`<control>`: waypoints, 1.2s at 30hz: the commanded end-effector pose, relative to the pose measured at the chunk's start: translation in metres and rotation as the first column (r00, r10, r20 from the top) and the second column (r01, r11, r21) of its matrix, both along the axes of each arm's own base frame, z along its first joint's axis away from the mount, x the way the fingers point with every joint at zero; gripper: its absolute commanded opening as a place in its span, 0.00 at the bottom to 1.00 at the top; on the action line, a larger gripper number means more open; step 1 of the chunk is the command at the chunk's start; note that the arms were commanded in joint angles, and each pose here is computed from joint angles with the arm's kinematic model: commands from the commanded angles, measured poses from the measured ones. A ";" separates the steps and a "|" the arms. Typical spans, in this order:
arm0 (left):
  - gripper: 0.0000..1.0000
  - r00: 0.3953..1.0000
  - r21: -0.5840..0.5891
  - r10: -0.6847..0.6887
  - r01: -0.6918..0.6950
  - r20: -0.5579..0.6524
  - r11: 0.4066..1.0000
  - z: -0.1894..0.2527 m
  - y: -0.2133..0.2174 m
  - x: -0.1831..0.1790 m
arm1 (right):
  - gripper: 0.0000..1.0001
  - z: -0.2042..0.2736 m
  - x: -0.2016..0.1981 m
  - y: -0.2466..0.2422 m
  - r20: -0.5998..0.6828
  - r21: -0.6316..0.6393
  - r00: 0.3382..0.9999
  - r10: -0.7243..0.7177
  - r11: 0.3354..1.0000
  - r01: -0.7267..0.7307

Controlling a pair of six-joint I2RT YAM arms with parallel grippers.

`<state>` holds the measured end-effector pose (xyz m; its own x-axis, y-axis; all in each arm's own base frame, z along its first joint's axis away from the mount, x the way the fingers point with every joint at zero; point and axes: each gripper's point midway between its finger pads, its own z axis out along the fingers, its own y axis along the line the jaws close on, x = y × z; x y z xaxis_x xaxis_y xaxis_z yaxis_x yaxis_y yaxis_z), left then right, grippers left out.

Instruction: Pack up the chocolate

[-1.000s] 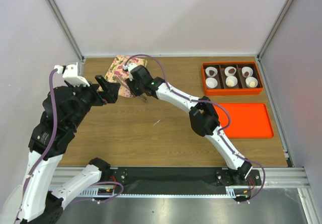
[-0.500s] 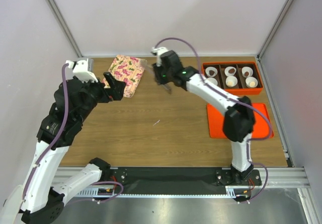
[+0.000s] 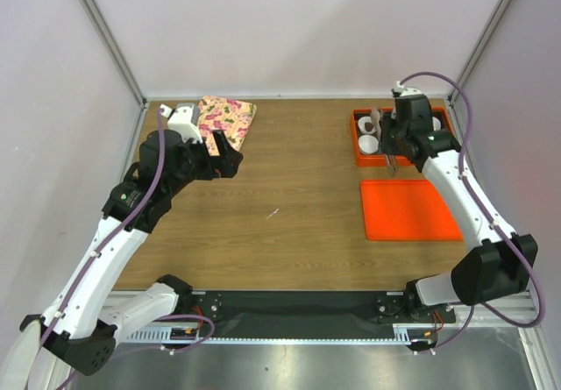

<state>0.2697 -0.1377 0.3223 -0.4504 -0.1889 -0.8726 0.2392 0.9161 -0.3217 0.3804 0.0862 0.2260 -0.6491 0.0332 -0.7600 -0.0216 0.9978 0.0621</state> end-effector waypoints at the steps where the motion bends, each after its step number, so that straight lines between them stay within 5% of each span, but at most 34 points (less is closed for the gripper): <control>1: 1.00 0.998 -0.066 -0.036 0.039 0.044 0.997 0.014 -0.013 0.006 | 0.34 -0.002 -0.014 -0.022 -0.041 0.025 0.995 -0.091 0.995 0.092; 21: 1.00 0.998 -0.066 -0.057 0.058 0.019 0.996 -0.004 -0.018 0.007 | 0.34 -0.043 -0.011 -0.021 -0.128 0.130 0.987 -0.095 0.985 0.112; 36: 1.00 0.999 -0.033 -0.028 0.029 0.030 0.999 -0.003 -0.009 0.006 | 0.36 -0.075 0.019 -0.012 -0.120 0.093 0.989 -0.086 0.991 0.097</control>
<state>0.2757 -0.1539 0.3067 -0.4772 -0.1904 -0.8579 0.2828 0.8910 -0.3551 0.3819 0.0739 0.1404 -0.7720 0.1651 -0.6138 0.0858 0.9839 0.1567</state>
